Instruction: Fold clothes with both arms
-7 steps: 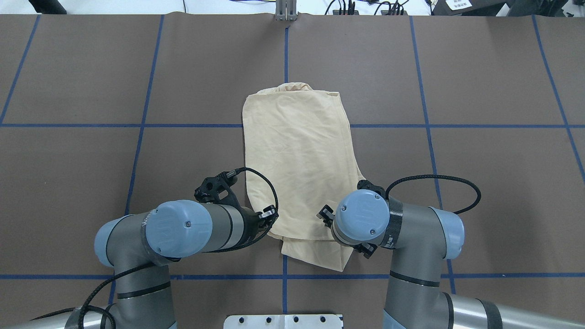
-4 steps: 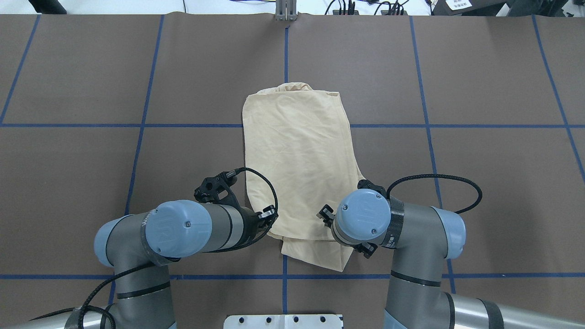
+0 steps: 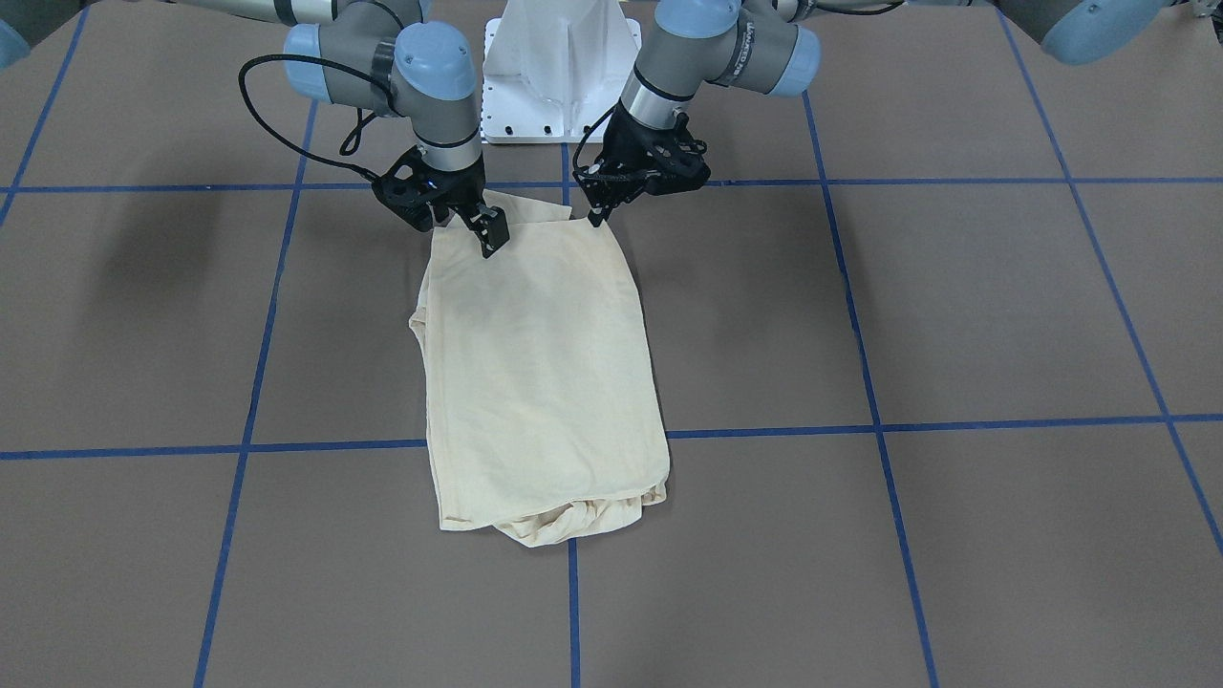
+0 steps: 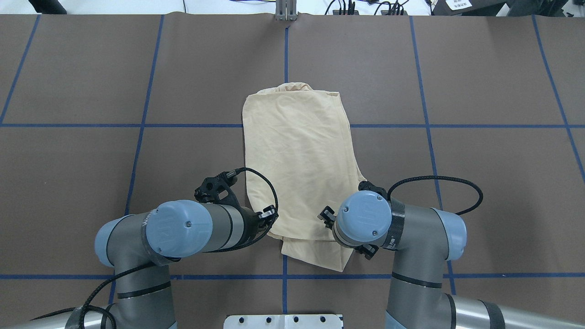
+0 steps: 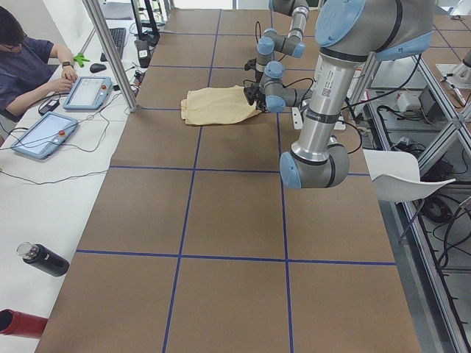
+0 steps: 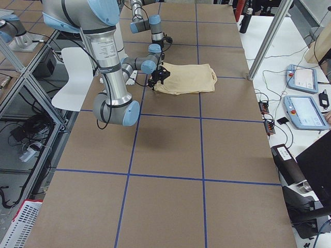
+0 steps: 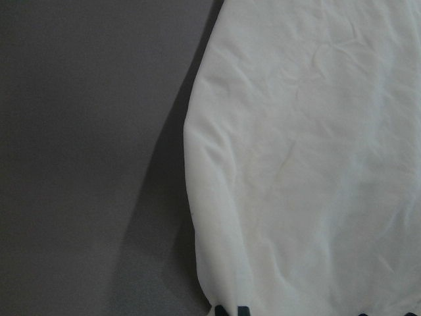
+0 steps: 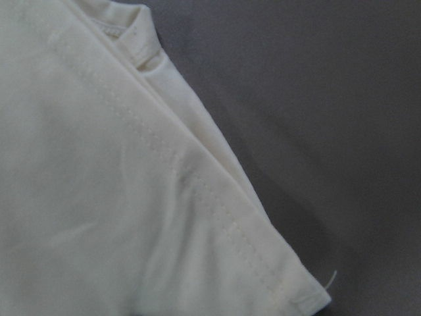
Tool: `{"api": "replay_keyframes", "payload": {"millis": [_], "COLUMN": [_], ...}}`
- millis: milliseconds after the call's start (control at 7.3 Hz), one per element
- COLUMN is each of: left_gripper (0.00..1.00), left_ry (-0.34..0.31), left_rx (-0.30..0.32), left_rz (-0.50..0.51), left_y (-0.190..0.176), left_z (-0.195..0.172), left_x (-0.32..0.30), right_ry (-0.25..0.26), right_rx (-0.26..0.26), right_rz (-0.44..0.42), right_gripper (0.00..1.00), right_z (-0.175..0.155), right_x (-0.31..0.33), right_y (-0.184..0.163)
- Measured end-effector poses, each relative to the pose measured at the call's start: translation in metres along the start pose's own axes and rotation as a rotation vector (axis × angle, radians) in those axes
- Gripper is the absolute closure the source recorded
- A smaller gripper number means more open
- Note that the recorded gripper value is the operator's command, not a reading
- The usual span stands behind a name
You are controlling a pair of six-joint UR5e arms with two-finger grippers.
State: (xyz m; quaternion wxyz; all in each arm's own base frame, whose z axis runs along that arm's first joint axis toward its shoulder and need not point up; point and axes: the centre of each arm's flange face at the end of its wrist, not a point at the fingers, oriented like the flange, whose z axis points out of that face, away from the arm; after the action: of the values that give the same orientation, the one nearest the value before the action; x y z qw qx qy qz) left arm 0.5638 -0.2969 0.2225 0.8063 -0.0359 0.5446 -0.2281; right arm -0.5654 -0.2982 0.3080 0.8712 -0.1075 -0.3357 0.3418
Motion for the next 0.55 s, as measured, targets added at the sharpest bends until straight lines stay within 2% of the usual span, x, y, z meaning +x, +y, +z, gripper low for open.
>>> {"api": "replay_keyframes", "payload": {"millis": [137,411,548], "left_gripper": [1.00,1.00,1.00], "left_ry": [-0.001,-0.002,-0.002], "left_rx": [0.000,0.000,0.000], "left_rz": [0.000,0.000,0.000], "left_y": [0.0001,0.0001,0.0000], "left_z": [0.0004,0.0007,0.0008], "left_x": [-0.0002,-0.0004,-0.0004], "right_ry": [0.001,-0.001,-0.001], "right_rx": [0.000,-0.001,-0.001], "right_rz": [0.000,0.000,-0.001], "right_gripper": [0.17,0.27,0.40], "right_z": [0.0004,0.0000,0.0002], "right_x": [0.0002,-0.0005,-0.0005], "right_y": [0.0002,0.0007,0.0010]}}
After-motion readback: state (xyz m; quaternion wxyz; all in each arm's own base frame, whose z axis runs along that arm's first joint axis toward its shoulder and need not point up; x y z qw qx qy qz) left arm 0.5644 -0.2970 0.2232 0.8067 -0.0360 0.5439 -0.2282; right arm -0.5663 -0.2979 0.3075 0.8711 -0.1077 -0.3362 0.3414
